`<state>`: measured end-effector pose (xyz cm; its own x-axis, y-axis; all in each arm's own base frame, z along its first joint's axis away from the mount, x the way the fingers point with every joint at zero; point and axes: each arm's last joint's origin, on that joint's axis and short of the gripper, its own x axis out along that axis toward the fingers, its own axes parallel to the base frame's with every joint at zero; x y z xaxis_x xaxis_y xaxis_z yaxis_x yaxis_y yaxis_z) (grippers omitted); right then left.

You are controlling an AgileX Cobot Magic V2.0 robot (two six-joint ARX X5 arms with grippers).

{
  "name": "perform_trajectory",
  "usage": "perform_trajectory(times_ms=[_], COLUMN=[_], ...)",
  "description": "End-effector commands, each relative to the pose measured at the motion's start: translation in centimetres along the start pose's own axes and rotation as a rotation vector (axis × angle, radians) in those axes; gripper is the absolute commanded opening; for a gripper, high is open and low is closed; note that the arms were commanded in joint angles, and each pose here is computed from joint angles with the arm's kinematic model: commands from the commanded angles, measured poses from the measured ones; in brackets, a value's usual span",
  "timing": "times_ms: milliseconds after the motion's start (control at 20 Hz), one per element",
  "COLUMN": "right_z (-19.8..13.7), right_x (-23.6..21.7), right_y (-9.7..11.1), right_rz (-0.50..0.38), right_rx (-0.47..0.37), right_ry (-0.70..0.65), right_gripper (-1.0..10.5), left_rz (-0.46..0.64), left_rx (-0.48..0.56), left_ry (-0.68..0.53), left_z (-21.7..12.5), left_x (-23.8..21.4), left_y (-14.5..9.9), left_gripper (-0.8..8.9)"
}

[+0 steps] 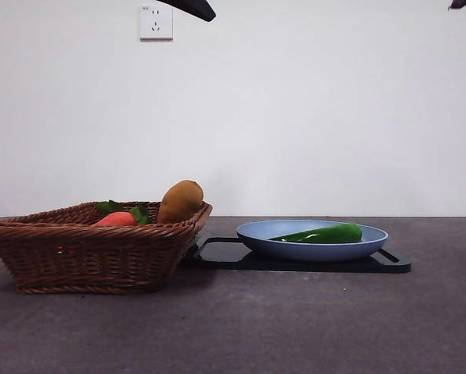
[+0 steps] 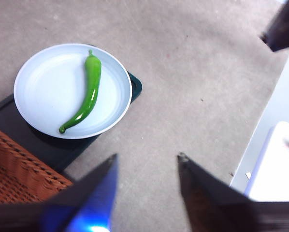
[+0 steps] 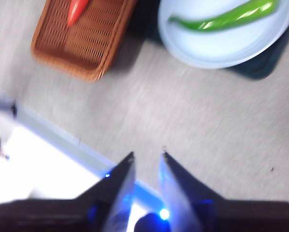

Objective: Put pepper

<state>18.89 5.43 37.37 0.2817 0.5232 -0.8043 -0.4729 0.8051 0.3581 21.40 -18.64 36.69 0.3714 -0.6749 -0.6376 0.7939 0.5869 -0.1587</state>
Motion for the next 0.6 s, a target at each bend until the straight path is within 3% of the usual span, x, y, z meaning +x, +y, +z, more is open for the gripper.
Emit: perform_trajectory(times_ms=[50,600], right_z=[0.15,1.01], right_x=[-0.04,-0.08], right_y=[0.28,0.14], right_rz=[0.013,-0.004], right_rx=[-0.095,-0.099], right_ry=[0.019,-0.063], right_gripper=[0.0,0.0], left_rz=[-0.002,0.001], left_rx=[0.017,0.037], left_ry=[-0.009,-0.078], left_z=[0.41,1.1], left_x=[0.06,0.03], left_y=[-0.09,-0.07], left_gripper=[0.0,0.08])
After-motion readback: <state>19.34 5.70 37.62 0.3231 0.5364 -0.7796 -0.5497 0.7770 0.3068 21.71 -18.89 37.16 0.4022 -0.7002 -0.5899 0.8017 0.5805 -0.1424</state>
